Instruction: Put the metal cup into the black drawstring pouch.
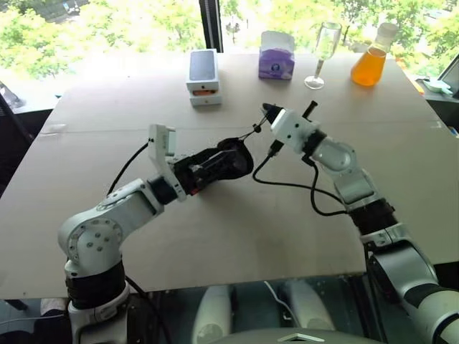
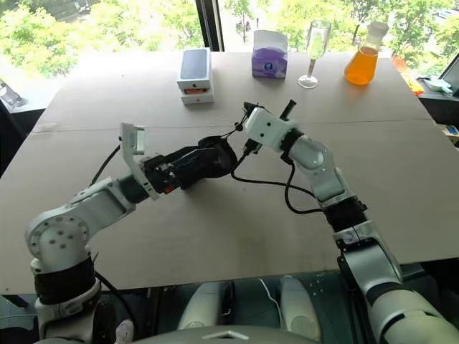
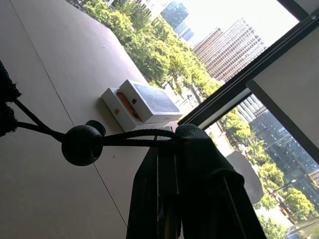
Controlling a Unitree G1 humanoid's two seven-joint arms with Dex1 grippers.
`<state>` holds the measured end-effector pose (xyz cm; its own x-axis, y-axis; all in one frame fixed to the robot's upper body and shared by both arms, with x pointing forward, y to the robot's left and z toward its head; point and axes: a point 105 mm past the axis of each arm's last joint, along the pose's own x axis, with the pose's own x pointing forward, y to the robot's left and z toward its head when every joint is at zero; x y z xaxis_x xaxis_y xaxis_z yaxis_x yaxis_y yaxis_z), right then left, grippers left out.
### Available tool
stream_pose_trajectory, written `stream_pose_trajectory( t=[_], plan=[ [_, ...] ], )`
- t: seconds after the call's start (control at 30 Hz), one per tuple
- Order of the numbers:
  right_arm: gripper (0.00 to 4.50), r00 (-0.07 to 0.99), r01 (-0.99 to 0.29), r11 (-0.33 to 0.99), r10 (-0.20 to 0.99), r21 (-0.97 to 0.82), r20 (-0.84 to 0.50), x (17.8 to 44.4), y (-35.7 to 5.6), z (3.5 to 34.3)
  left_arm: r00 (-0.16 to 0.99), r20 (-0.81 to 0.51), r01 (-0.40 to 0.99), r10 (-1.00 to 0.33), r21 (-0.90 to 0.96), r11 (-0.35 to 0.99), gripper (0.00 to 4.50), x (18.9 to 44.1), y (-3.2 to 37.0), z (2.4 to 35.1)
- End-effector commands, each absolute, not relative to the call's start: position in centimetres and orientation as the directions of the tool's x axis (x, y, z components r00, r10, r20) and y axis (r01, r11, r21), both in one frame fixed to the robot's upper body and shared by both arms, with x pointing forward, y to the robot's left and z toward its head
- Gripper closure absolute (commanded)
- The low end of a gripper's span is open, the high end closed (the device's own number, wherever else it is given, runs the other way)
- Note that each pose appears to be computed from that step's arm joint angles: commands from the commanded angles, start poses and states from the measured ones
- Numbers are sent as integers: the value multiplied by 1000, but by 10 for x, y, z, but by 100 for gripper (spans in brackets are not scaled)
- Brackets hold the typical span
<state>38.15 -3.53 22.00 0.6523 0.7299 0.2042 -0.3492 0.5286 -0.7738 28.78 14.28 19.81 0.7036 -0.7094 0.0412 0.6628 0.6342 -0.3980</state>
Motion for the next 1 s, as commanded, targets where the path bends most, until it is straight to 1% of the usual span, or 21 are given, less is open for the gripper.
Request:
stream_pose_trajectory(
  t=[0.03,0.13,0.27,0.37,0.43,0.5,0.57,0.77,0.9,0.97,1.0],
  plan=[
    [450,624,-312,539,737,-782,259,374,-37,243,690,79,693,-720,-361,624,131,282,145,208],
    [450,613,-304,529,745,-792,262,370,-36,248,690,79,697,-719,-341,631,131,284,146,211],
    [450,571,-271,490,775,-828,272,359,-34,270,690,129,722,-712,-182,667,131,301,134,244],
    [450,555,-264,467,789,-844,263,354,-31,276,660,111,751,-743,-68,656,131,308,118,254],
    [450,538,-257,445,804,-858,256,349,-27,281,631,94,773,-770,9,635,131,314,104,256],
    [450,528,-261,436,812,-861,251,346,-23,283,645,64,758,-762,76,648,131,325,98,251],
    [450,526,-265,432,814,-862,247,344,-21,283,641,74,758,-764,96,645,131,329,93,250],
    [450,527,-275,431,815,-860,240,340,-19,282,597,71,781,-799,178,599,131,331,77,245],
    [450,521,-286,426,821,-858,234,338,-15,280,576,110,788,-810,188,586,131,332,70,254],
    [450,517,-293,427,823,-856,233,337,-13,279,567,109,794,-817,193,577,131,332,67,255],
    [450,514,-297,427,825,-854,234,337,-12,278,560,105,798,-822,195,570,155,331,65,254]
  ],
)
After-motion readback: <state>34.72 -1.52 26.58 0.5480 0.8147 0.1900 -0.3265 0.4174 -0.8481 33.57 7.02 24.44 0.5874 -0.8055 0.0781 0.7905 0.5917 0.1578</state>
